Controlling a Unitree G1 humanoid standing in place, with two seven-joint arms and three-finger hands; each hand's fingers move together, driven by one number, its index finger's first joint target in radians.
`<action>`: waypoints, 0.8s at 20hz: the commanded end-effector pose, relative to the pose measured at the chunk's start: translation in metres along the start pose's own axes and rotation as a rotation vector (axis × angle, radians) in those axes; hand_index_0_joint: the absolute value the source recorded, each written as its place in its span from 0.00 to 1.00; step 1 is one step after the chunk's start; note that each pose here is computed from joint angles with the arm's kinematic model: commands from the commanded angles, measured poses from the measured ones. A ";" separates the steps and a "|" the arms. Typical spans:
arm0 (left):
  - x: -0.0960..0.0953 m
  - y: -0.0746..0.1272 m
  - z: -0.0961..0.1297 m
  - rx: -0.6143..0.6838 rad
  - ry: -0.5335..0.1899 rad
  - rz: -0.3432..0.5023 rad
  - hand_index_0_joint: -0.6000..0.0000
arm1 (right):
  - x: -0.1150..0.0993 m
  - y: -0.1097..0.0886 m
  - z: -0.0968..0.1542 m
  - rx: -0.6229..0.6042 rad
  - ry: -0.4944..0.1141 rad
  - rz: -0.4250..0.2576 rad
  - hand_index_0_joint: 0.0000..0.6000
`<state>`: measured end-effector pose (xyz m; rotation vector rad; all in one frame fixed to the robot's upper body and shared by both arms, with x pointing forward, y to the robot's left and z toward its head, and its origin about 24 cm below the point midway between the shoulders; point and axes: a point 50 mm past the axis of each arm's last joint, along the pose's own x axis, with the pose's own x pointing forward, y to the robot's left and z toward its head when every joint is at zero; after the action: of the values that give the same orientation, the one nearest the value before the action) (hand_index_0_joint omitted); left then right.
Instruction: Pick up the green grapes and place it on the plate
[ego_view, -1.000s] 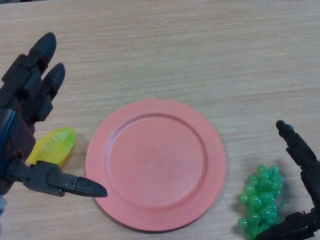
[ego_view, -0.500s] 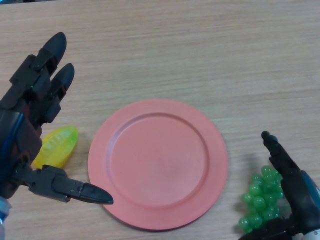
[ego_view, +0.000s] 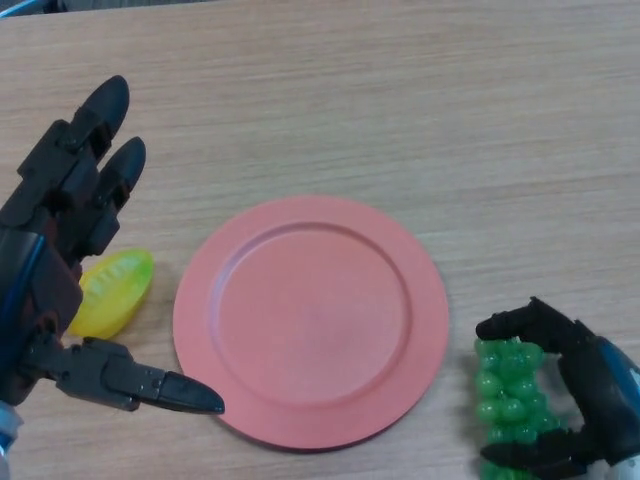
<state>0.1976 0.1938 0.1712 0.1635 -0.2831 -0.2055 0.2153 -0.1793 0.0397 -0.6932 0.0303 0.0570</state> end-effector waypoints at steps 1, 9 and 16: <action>-0.003 0.003 0.028 0.102 -0.201 0.008 1.00 | 0.002 -0.033 0.028 0.016 -0.132 -0.090 1.00; -0.001 0.007 0.028 0.087 -0.200 0.013 1.00 | 0.008 -0.058 0.117 0.119 -0.361 -0.085 1.00; -0.001 0.013 0.027 0.079 -0.208 0.028 1.00 | 0.005 -0.063 0.140 0.109 -0.383 -0.112 1.00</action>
<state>0.2030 0.1965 0.1679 0.1374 -0.2692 -0.2082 0.2316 -0.1339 0.1613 -0.5257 -0.1960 0.1534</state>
